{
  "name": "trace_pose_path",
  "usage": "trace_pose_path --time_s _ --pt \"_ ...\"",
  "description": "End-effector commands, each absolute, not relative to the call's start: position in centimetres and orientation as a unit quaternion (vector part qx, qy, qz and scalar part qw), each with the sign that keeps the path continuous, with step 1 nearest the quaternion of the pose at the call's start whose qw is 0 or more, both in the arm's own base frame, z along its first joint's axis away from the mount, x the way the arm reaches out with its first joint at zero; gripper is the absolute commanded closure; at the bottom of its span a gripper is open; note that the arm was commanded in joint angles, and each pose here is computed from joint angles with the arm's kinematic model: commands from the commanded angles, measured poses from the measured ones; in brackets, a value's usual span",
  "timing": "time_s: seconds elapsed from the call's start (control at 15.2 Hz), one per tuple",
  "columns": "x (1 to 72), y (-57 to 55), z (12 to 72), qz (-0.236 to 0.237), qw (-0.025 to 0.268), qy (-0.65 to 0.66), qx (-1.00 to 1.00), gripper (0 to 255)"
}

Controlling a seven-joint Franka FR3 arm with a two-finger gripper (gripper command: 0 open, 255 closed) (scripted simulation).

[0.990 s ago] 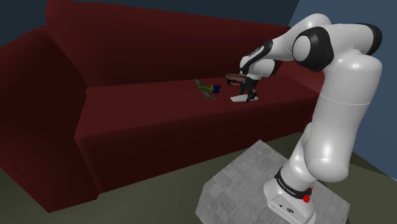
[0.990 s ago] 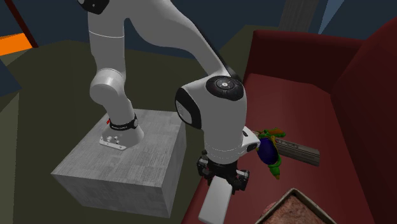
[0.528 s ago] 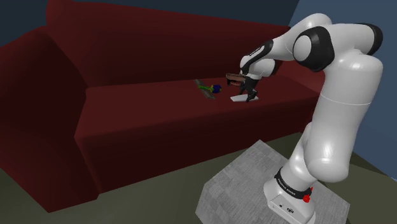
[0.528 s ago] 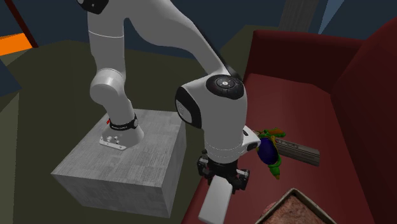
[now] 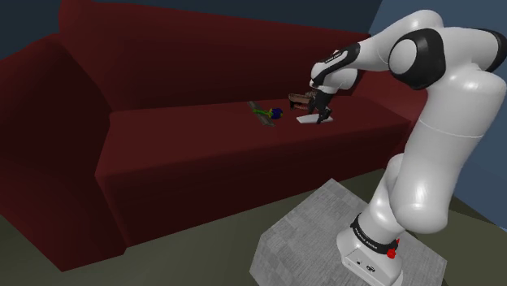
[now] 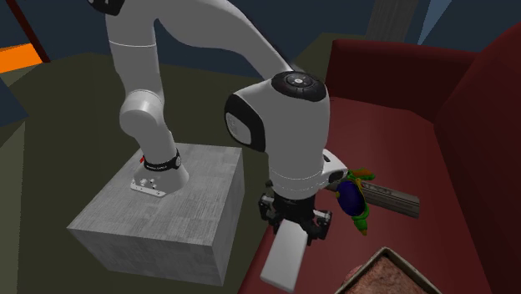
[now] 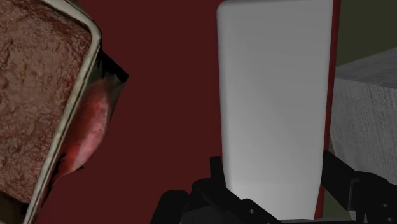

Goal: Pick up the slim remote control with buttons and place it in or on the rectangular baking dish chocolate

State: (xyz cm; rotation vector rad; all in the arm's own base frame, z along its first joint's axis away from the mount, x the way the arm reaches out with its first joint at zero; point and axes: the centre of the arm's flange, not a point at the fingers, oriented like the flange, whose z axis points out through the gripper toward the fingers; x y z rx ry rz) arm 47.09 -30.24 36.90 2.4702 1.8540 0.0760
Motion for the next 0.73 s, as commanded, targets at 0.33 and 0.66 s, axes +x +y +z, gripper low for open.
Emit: trace_pose_path --time_s 0.33,0.66 --pt "47.1 -30.3 40.6 0.024 0.026 0.6 0.799 255" --pt "47.1 -30.3 43.3 0.024 0.026 0.6 0.799 255"
